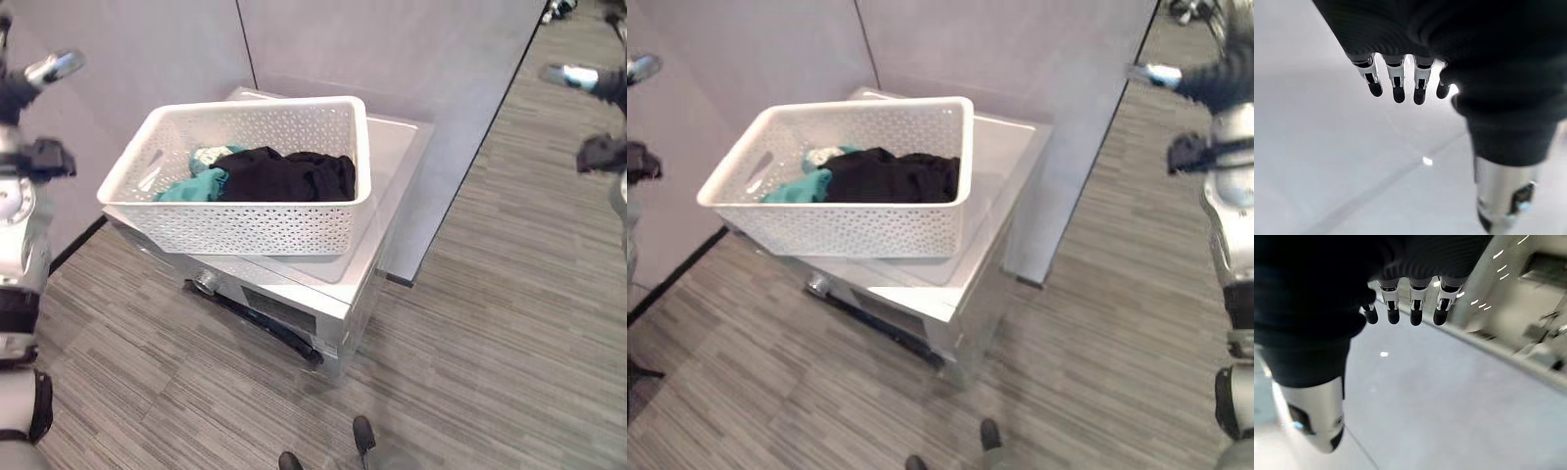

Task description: Grab the laundry basket,head to the washer,open it,put in the laundry and shut it.

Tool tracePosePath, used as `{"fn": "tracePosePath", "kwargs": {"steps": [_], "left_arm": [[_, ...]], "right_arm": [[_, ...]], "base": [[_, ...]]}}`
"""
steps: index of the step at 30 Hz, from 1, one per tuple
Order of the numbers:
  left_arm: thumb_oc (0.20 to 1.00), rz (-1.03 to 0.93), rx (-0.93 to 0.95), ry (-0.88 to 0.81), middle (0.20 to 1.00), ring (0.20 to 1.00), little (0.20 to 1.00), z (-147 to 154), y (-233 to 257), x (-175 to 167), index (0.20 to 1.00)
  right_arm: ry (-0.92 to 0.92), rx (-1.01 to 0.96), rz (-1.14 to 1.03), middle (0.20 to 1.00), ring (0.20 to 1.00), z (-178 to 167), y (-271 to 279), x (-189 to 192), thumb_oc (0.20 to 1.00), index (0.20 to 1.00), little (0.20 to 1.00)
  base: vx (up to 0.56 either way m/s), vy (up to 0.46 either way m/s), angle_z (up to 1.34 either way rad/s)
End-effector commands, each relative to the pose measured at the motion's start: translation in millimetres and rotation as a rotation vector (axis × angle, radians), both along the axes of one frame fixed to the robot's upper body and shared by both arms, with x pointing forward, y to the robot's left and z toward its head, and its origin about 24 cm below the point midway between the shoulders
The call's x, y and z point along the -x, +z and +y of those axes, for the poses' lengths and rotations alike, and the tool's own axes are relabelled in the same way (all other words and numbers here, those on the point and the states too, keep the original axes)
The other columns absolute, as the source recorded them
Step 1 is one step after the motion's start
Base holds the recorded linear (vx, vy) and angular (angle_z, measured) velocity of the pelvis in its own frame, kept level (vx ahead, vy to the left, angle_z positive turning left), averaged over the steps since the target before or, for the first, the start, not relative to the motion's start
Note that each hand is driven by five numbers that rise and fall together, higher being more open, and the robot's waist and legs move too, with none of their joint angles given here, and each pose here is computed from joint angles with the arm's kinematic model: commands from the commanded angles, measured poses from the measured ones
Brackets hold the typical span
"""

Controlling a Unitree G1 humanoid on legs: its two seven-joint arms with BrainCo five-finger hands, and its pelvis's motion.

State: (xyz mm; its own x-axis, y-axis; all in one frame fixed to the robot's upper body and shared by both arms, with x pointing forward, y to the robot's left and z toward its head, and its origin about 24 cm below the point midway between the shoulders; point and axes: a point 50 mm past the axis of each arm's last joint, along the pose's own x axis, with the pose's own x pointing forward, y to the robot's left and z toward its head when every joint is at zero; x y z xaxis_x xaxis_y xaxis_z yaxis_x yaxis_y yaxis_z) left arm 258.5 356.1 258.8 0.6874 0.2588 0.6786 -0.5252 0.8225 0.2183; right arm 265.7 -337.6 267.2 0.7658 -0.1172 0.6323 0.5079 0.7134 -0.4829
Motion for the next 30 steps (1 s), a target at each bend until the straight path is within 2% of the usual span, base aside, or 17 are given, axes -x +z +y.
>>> {"fn": "tracePosePath", "kwargs": {"steps": [1, 3, 4, 5, 10, 13, 14, 16, 18, 20, 25, 30], "left_arm": [[1.0, 0.03, -0.043, 0.221, 1.0, 1.0, 1.0, 27, -19, 22, 1.0], [1.0, 0.096, -0.014, 0.266, 1.0, 1.0, 1.0, 33, -47, 41, 1.0], [1.0, 0.099, -0.014, 0.265, 1.0, 1.0, 1.0, 32, -48, 42, 1.0], [1.0, 0.166, 0.064, 0.31, 1.0, 1.0, 1.0, 36, -84, 61, 1.0], [1.0, 0.395, 0.282, 0.371, 1.0, 1.0, 1.0, 38, -167, 83, 1.0], [1.0, 0.592, 0.464, 0.356, 1.0, 1.0, 1.0, 28, -228, 82, 1.0], [1.0, 0.589, 0.464, 0.355, 1.0, 1.0, 1.0, 29, -227, 81, 1.0], [1.0, 0.853, 0.503, 0.251, 1.0, 1.0, 1.0, 5, -276, 73, 1.0], [1.0, 0.866, 0.528, 0.215, 1.0, 1.0, 1.0, 1, -280, 72, 1.0], [1.0, 1.006, 0.55, 0.15, 1.0, 1.0, 1.0, -22, -309, 75, 1.0], [1.0, 1.175, 0.556, 0.125, 1.0, 1.0, 1.0, -42, -338, 82, 1.0], [1.0, 1.246, 0.611, 0.121, 1.0, 1.0, 1.0, -55, -354, 86, 1.0]], "right_arm": [[-0.223, -0.017, 0.027, 1.0, 1.0, -40, -23, 17, 1.0, 1.0, 1.0], [-0.41, -0.024, 0.123, 1.0, 1.0, -73, -48, 40, 1.0, 1.0, 1.0], [-0.412, -0.021, 0.125, 1.0, 1.0, -73, -49, 41, 1.0, 1.0, 1.0], [-0.567, -0.102, 0.249, 1.0, 1.0, -101, -91, 69, 1.0, 1.0, 1.0], [-0.678, -0.384, 0.493, 1.0, 1.0, -111, -186, 112, 1.0, 1.0, 1.0], [-0.687, -0.557, 0.656, 1.0, 1.0, -97, -245, 126, 1.0, 1.0, 1.0], [-0.686, -0.558, 0.654, 1.0, 1.0, -97, -245, 126, 1.0, 1.0, 1.0], [-0.61, -0.747, 0.94, 1.0, 1.0, -65, -311, 133, 1.0, 1.0, 1.0], [-0.581, -0.801, 0.942, 1.0, 1.0, -61, -315, 130, 1.0, 1.0, 1.0], [-0.585, -0.973, 1.07, 1.0, 1.0, -37, -353, 150, 1.0, 1.0, 1.0], [-0.533, -0.999, 1.235, 1.0, 1.0, -7, -379, 163, 1.0, 1.0, 1.0], [-0.51, -0.954, 1.312, 1.0, 1.0, 1, -385, 168, 1.0, 1.0, 1.0]], "base": [[0.06, 0.066, 0.24], [0.0, 0.061, 0.23], [-0.05, 0.09, 0.23], [-0.06, 0.094, 0.26], [-0.1, 0.151, 0.08], [-0.14, 0.143, 0.01], [-0.23, 0.155, 0.01], [-0.24, 0.158, -0.01], [-0.1, 0.086, -0.26], [-0.03, 0.125, -0.5], [0.0, 0.057, -0.14], [0.07, -0.027, -0.1]]}}
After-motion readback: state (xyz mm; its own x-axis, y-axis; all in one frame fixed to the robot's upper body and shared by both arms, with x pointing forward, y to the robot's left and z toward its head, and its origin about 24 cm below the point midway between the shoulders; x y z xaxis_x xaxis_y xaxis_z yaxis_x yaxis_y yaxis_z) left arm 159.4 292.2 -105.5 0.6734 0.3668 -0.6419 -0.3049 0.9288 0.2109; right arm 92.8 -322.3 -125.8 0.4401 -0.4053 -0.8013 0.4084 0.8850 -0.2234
